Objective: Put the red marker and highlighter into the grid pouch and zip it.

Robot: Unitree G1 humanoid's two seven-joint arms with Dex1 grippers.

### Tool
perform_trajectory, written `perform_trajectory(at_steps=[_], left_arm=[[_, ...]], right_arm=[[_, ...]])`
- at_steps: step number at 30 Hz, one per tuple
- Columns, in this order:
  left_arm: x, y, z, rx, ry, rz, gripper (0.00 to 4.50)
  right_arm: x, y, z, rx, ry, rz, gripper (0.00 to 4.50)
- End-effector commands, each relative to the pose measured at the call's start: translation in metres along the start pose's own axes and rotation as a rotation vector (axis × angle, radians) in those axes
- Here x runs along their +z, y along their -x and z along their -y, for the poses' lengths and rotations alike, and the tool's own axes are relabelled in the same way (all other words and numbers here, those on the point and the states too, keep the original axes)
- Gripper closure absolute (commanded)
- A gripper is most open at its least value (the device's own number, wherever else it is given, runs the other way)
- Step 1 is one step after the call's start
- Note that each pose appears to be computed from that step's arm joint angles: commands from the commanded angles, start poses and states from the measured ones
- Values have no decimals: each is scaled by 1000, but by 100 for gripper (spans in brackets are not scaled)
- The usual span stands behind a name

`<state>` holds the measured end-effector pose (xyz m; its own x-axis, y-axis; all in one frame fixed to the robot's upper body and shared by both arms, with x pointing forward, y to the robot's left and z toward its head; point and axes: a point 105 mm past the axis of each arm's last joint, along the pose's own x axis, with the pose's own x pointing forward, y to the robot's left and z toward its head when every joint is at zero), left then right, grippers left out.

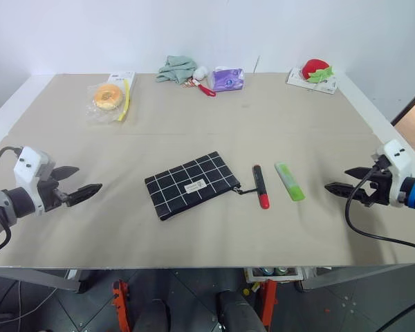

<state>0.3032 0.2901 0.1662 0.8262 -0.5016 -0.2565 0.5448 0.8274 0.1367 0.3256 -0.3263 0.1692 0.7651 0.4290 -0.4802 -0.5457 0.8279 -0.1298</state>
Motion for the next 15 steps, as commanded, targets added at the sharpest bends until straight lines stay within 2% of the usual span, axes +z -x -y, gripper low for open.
perform_trajectory(at_steps=[1,15], left_arm=[[7,4,-7,35,-17,9,2],[11,10,-18,111,3,33,2]], right_arm=[[16,6,1,-15,32,57,0],[21,4,1,-3,40,77,0]])
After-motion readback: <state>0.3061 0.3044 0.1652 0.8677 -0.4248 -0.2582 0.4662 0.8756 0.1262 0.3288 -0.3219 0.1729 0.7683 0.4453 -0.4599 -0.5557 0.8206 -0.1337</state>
